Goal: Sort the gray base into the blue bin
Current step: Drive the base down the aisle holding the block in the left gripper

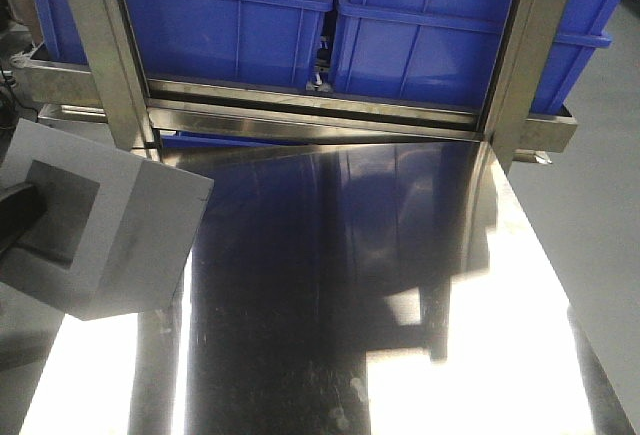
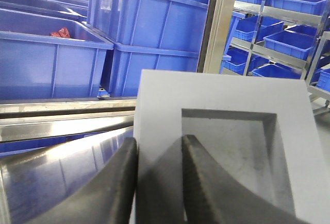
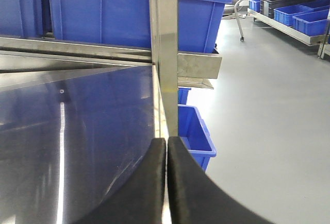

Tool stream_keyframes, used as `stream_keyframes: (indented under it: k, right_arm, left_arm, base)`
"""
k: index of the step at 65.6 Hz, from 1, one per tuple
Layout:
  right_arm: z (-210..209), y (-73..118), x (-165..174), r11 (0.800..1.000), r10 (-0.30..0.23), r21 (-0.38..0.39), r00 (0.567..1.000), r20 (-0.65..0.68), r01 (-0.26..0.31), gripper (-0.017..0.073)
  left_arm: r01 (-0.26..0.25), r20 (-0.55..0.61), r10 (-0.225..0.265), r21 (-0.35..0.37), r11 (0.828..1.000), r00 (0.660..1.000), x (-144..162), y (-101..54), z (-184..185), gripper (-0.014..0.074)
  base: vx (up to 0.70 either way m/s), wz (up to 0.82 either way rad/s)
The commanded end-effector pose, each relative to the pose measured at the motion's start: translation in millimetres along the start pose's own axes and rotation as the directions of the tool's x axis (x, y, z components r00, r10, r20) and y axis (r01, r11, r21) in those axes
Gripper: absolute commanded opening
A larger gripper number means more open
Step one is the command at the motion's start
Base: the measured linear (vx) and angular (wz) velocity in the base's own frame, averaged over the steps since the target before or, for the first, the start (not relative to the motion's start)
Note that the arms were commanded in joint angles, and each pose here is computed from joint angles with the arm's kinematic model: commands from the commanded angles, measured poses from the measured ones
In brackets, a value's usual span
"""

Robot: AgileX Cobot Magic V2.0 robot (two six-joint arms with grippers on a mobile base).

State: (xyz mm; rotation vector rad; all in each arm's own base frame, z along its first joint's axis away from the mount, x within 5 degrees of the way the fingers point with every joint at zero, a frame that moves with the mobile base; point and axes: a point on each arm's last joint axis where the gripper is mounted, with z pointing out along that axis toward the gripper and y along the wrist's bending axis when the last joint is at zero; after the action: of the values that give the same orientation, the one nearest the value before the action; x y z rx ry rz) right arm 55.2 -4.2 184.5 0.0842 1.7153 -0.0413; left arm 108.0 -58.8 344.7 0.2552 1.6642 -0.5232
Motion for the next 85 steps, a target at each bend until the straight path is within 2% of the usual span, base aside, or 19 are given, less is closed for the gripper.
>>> stream_keyframes:
  k: [1, 38, 85]
  right_arm:
    - [0.1, -0.1, -6.3, 1.000, -0.016, 0.003, 0.997, 0.070, 0.015, -0.0005]
    - [0.1, -0.1, -6.3, 1.000, -0.016, 0.003, 0.997, 0.070, 0.015, -0.0005]
    - [0.1, -0.1, -6.3, 1.000, -0.016, 0.003, 0.997, 0.070, 0.015, -0.0005]
  left_arm:
    - [0.013, 0.138, -0.018, 0.036, 0.999, 0.990, -20.4, -4.8, -3.5, -0.0006]
    - [0.013, 0.139, -0.018, 0.037, 0.999, 0.990, -20.5, -4.8, -3.5, -0.0006]
    - [0.013, 0.139, -0.018, 0.037, 0.999, 0.990, -20.5, -4.8, -3.5, -0.0006]
  base:
    - [-0.01, -0.05]
    - [-0.08, -0.32]
    - [-0.06, -0.60]
